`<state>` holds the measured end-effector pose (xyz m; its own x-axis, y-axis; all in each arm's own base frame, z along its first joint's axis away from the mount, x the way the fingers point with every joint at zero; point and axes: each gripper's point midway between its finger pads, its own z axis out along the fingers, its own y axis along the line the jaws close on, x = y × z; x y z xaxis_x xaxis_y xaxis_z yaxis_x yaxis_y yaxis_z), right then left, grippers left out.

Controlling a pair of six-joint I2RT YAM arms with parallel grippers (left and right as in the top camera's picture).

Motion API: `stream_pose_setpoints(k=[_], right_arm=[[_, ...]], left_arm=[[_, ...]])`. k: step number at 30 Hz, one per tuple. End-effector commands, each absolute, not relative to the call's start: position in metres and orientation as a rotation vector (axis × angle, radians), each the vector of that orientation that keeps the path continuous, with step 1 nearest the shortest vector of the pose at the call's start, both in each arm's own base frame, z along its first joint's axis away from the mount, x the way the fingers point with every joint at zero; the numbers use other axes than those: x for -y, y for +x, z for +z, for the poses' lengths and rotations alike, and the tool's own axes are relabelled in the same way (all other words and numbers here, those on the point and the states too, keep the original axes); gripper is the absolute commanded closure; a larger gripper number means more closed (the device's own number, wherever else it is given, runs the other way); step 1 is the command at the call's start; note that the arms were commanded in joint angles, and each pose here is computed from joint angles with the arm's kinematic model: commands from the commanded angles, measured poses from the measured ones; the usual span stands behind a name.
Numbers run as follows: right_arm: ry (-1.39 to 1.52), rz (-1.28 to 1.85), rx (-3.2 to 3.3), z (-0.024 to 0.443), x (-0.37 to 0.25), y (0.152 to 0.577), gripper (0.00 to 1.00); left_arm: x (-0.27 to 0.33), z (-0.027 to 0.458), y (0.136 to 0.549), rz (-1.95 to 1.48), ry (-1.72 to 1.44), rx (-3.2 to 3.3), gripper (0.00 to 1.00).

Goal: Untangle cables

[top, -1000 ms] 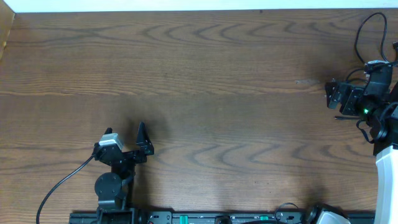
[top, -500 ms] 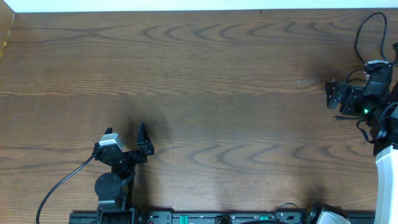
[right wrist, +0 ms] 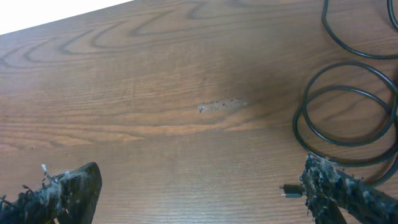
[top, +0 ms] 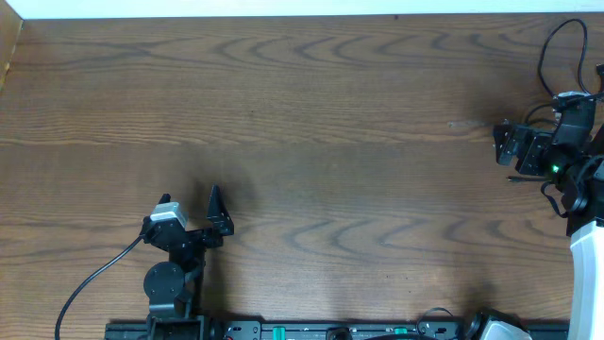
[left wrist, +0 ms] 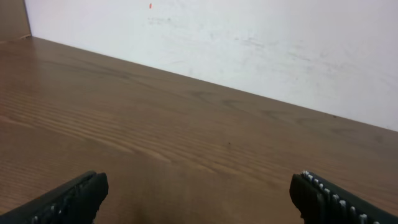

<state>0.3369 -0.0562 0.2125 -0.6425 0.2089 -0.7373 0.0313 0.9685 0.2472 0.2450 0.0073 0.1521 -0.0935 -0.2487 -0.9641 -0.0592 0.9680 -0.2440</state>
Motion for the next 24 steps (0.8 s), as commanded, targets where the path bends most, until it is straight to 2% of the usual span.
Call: stream_pose_setpoints(k=[1,24], right_arm=[[0.149,0.263,-2.250,0.2165,0.0550,0.3379,0.01],[0.143,0.257,-2.235,0.2217,0.0544,0.3363,0.01]], left_arm=[[-0.0108,0.1360,0.2435,-0.135,-0.257,-1.711,0.02],[-0.0108,0.1362,0.2435,-0.135,-0.257,-1.711,0.02]])
